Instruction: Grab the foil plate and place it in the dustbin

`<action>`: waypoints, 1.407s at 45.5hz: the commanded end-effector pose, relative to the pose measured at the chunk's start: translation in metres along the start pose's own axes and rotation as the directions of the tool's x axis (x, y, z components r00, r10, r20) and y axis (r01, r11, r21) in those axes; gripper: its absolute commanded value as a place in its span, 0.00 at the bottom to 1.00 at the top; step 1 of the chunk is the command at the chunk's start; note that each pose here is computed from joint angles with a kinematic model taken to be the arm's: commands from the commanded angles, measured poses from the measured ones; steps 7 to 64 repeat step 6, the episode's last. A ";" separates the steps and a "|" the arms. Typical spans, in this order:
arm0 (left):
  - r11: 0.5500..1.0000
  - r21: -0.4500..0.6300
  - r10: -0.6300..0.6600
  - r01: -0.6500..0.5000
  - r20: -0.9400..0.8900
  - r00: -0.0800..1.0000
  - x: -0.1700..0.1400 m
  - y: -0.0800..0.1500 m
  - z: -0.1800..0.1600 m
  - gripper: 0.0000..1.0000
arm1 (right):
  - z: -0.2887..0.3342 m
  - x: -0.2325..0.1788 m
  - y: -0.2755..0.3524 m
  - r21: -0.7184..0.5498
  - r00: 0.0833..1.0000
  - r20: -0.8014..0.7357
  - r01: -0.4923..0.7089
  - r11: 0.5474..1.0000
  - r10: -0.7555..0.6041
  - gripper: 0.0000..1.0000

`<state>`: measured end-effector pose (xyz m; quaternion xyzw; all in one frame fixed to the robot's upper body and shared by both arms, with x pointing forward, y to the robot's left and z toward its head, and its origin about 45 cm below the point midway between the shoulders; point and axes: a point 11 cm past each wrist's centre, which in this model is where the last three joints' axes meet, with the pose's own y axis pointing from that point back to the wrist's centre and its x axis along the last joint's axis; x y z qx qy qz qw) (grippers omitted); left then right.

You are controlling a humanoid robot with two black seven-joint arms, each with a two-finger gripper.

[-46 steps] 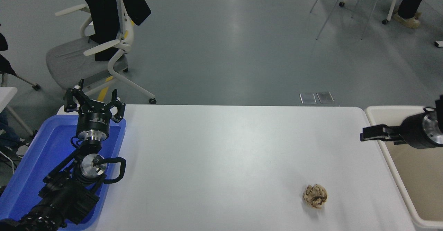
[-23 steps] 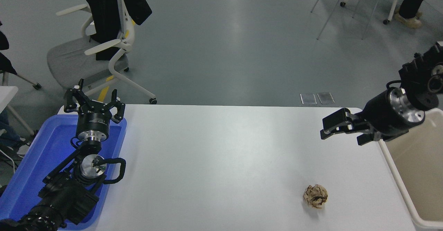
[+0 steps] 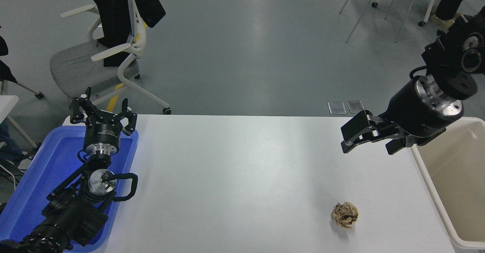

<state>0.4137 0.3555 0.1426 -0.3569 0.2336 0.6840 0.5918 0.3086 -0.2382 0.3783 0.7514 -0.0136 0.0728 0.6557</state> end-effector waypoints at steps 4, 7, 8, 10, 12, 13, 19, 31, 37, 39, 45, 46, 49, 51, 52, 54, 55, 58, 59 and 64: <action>1.000 0.000 0.001 -0.001 0.001 1.000 0.001 0.000 0.000 0.99 | -0.005 0.001 0.005 -0.009 1.000 -0.017 -0.001 1.000 0.001 1.00; 1.000 0.000 0.000 0.000 0.001 1.000 0.000 0.000 0.000 0.99 | -0.005 0.001 0.005 -0.009 1.000 -0.017 -0.001 1.000 0.001 1.00; 1.000 0.000 0.000 0.000 0.001 1.000 0.000 0.000 0.000 0.99 | -0.005 0.001 0.005 -0.009 1.000 -0.017 -0.001 1.000 0.001 1.00; 1.000 0.000 0.000 0.000 0.001 1.000 0.000 0.000 0.000 0.99 | -0.005 0.001 0.005 -0.009 1.000 -0.017 -0.001 1.000 0.001 1.00; 1.000 0.000 0.000 0.000 0.001 1.000 0.000 0.000 0.000 0.99 | -0.005 0.001 0.005 -0.009 1.000 -0.017 -0.001 1.000 0.001 1.00; 1.000 0.000 0.000 0.000 0.001 1.000 0.000 0.000 0.000 0.99 | -0.005 0.001 0.005 -0.009 1.000 -0.017 -0.001 1.000 0.001 1.00; 1.000 0.000 0.000 0.000 0.001 1.000 0.000 0.000 0.000 0.99 | -0.005 0.001 0.005 -0.009 1.000 -0.017 -0.001 1.000 0.001 1.00; 1.000 0.000 0.000 0.000 0.001 1.000 0.000 0.000 0.000 0.99 | -0.005 0.001 0.005 -0.009 1.000 -0.017 -0.001 1.000 0.001 1.00; 1.000 0.000 0.000 0.000 0.001 1.000 0.000 0.000 0.000 0.99 | -0.005 0.001 0.005 -0.009 1.000 -0.017 -0.001 1.000 0.001 1.00; 1.000 0.000 0.000 0.000 0.001 1.000 0.000 0.000 0.000 0.99 | -0.005 0.001 0.005 -0.009 1.000 -0.017 -0.001 1.000 0.001 1.00; 1.000 0.000 0.000 0.000 0.001 1.000 0.000 0.000 0.000 0.99 | -0.005 0.001 0.005 -0.009 1.000 -0.017 -0.001 1.000 0.001 1.00; 1.000 0.000 0.000 0.000 0.001 1.000 0.000 0.000 0.000 0.99 | -0.005 0.001 0.005 -0.009 1.000 -0.017 -0.001 1.000 0.001 1.00; 1.000 0.000 0.000 0.000 0.001 1.000 0.000 0.000 0.000 0.99 | -0.005 0.001 0.005 -0.009 1.000 -0.017 -0.001 1.000 0.001 1.00; 1.000 0.000 0.000 0.000 0.001 1.000 0.000 0.000 0.000 0.99 | -0.005 0.001 0.005 -0.009 1.000 -0.017 -0.001 1.000 0.001 1.00; 1.000 0.000 0.000 0.000 0.001 1.000 0.000 0.000 0.000 0.99 | -0.005 0.001 0.005 -0.009 1.000 -0.017 -0.001 1.000 0.001 1.00; 1.000 0.000 0.000 0.000 0.001 1.000 0.000 0.000 0.000 0.99 | -0.005 0.001 0.005 -0.009 1.000 -0.017 -0.001 1.000 0.001 1.00; 1.000 0.000 0.000 0.000 0.001 1.000 0.000 0.000 0.000 0.99 | -0.005 0.001 0.005 -0.009 1.000 -0.017 -0.001 1.000 0.001 1.00; 1.000 0.000 0.000 0.000 0.001 1.000 0.000 0.000 0.000 0.99 | -0.005 0.001 0.005 -0.009 1.000 -0.017 -0.001 1.000 0.001 1.00; 1.000 0.000 0.000 0.000 0.001 1.000 0.000 0.000 0.000 0.99 | -0.005 0.001 0.005 -0.009 1.000 -0.017 -0.001 1.000 0.001 1.00; 1.000 0.000 0.000 0.000 0.001 1.000 0.000 0.000 0.000 0.99 | -0.005 0.001 0.005 -0.009 1.000 -0.017 -0.001 1.000 0.001 1.00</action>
